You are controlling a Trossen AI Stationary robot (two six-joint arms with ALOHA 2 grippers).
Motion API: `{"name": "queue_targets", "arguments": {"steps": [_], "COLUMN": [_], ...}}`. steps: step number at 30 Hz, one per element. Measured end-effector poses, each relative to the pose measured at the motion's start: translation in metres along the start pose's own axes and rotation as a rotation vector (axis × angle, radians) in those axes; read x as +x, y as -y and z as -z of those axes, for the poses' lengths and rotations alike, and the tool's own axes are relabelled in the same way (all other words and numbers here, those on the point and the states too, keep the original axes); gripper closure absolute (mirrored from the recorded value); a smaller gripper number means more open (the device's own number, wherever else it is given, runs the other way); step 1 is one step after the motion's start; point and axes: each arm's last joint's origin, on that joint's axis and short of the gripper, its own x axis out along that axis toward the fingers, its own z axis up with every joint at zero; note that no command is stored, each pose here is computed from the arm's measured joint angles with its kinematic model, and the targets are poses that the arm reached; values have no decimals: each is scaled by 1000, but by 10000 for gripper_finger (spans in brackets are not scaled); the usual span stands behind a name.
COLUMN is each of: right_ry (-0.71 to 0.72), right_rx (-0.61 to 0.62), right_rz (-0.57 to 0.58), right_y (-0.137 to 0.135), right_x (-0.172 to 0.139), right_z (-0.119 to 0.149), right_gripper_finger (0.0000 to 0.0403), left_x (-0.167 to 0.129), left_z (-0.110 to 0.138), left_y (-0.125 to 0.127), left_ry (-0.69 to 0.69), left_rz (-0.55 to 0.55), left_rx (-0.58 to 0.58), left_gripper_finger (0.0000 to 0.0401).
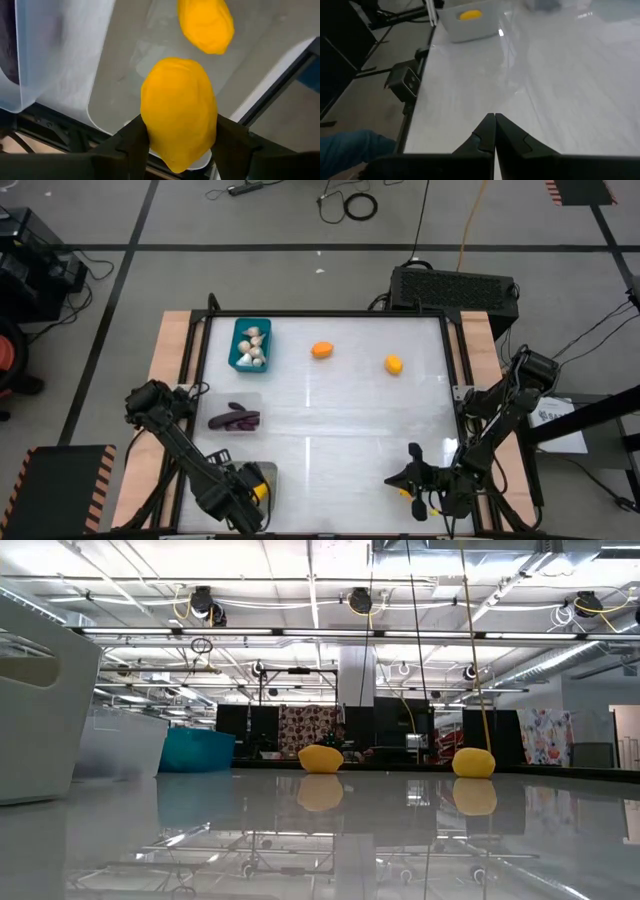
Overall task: Sort produce into baskets
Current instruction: Put the lemon into the gray bin
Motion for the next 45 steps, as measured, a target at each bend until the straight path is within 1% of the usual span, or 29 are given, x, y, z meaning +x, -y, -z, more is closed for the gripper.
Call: {"name": "queue_targets", "arguments": {"steps": [3, 7, 10, 15, 18, 22, 26, 28, 30, 33, 35, 39, 40, 42, 45], "right_ry": [23, 32, 32, 32, 32, 32, 35, 38, 40, 44, 45, 48, 48, 47, 31], "right_rx": [-28, -54, -62, -65, -68, -68, -62, -62, -68, -84, -101, -154, -170, -203, -267], "right_rz": [-15, -23, -24, -23, -24, -22, -10, -1, 9, 23, 32, 51, 57, 72, 107], "right_y": [-3, -4, -4, -4, -4, -4, -2, 0, 1, 4, 5, 8, 9, 11, 17], "right_x": [0, 0, 0, 0, 0, 0, 3, 5, 7, 10, 12, 16, 17, 19, 23], "right_z": [-3, -4, -4, -4, -4, -4, -6, -7, -9, -11, -12, -15, -16, -18, -19], "right_gripper_finger": [403, 403, 403, 403, 403, 403, 403, 403, 403, 403, 403, 403, 403, 403, 403], "left_x": [3, 5, 5, 4, 3, 1, -3, -4, -6, -7, -8, -12, -13, -16, -19], "left_z": [1, 2, 1, -6, -17, -41, -73, -89, -104, -126, -142, -177, -186, -208, -239], "left_y": [2, 4, 4, 3, 0, -6, -16, -23, -31, -46, -60, -90, -98, -118, -151], "left_ry": [-1, 1, 2, 1, -21, -14, 10, 38, 79, 165, 249, 431, 463, 505, 561], "left_rz": [-7, 3, 9, 26, 42, 92, 157, 184, 188, 147, 77, -100, -123, -120, -74], "left_rx": [25, 30, 26, 6, -28, -92, -136, -117, -82, -29, 5, 63, 70, 62, 25], "left_gripper_finger": [197, 155, 134, 128, 127, 127, 127, 127, 127, 127, 127, 127, 127, 127, 127]}}
